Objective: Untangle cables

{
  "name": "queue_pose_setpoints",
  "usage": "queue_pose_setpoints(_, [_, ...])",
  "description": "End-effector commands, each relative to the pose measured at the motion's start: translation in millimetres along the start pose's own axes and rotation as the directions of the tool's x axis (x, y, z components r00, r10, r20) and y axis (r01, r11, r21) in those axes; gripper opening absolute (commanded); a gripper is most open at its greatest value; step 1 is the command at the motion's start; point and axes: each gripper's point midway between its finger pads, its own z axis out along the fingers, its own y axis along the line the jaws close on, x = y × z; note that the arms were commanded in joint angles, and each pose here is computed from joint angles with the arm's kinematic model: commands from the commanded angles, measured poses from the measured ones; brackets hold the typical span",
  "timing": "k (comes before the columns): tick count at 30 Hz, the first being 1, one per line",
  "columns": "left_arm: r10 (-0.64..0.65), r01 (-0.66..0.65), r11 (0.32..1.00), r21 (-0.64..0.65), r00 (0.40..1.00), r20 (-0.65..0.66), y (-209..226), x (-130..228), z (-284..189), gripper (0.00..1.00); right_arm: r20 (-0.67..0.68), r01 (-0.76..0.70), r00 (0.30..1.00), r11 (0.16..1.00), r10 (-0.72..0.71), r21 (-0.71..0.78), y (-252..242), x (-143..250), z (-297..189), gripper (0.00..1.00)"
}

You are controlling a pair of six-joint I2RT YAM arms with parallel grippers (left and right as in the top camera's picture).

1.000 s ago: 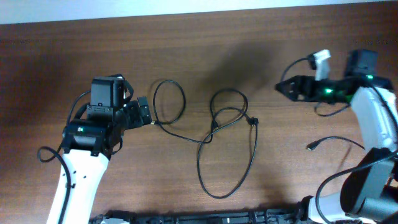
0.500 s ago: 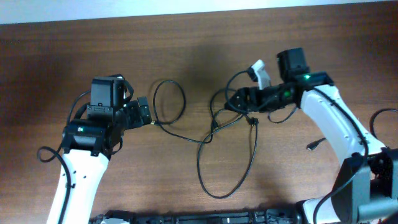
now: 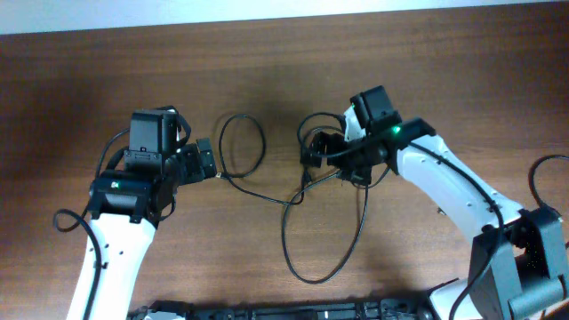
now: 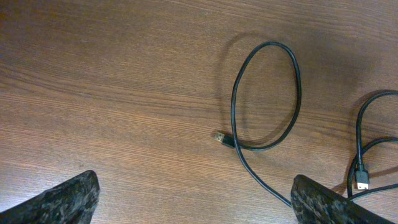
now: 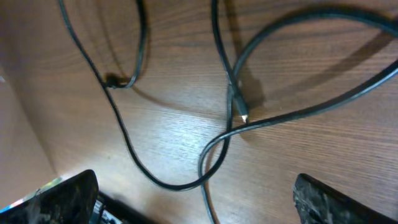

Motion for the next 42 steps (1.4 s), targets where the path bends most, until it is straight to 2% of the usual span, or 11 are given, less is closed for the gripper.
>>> queue_pose_setpoints(1, [0.008,-0.009,1.0,0.009,1.0,0.018,-0.6,-5.6,-4.5,0.99,0.014,-0.041,0.999,0.998,0.04,0.043,-18.0,4.0,13.8,0.96])
queue_pose_setpoints(9, [0.008,-0.009,1.0,0.009,1.0,0.018,-0.6,-5.6,-4.5,0.99,0.056,-0.018,0.998,1.0,0.017,0.017,-41.2,8.5,38.7,0.92])
queue_pose_setpoints(16, [0.009,-0.009,1.0,0.01,1.0,0.018,-0.9,-5.6,-4.5,0.99,0.085,-0.09,0.992,0.996,0.09,-0.015,-58.4,13.0,57.1,0.85])
queue_pose_setpoints(21, [0.009,-0.009,1.0,0.01,1.0,0.018,-0.8,-5.5,-4.5,0.99,0.154,-0.105,0.984,0.992,0.093,0.069,-77.9,0.9,62.2,0.85])
queue_pose_setpoints(24, [0.009,-0.009,1.0,0.01,1.0,0.018,-0.9,-5.6,-4.5,0.99,0.167,-0.128,0.979,0.99,0.116,0.061,-82.4,-6.5,74.6,0.84])
queue_pose_setpoints(26, [0.009,-0.009,1.0,0.01,1.0,0.018,-0.9,-5.6,-4.5,0.99,0.169,-0.16,0.974,0.986,0.149,0.055,-88.4,-10.8,87.3,0.78])
queue_pose_setpoints(27, [0.009,-0.009,1.0,0.01,1.0,0.018,-0.9,-5.6,-4.5,0.99,0.163,-0.163,0.975,0.985,0.152,0.054,-91.5,-11.1,93.5,0.71])
queue_pose_setpoints(28, [0.009,-0.009,1.0,0.01,1.0,0.018,-0.9,-5.6,-4.5,0.99,0.152,-0.168,0.976,0.984,0.158,0.057,-95.4,-9.9,99.4,0.6])
queue_pose_setpoints(31, [0.009,-0.009,1.0,0.01,1.0,0.018,-0.9,-5.6,-4.5,0.99,0.129,-0.185,0.976,0.979,0.174,0.082,-105.9,-4.6,108.2,0.39])
queue_pose_setpoints(35, [0.009,-0.009,1.0,0.01,1.0,0.018,-0.9,-5.6,-4.5,0.99,0.114,-0.185,0.978,0.98,0.176,0.074,-104.4,-2.1,108.9,0.04])
queue_pose_setpoints(42, [0.009,-0.009,1.0,0.01,1.0,0.018,-0.9,-5.6,-4.5,0.99,0.069,-0.11,0.992,0.993,0.107,0.036,-92.6,4.5,103.8,0.04])
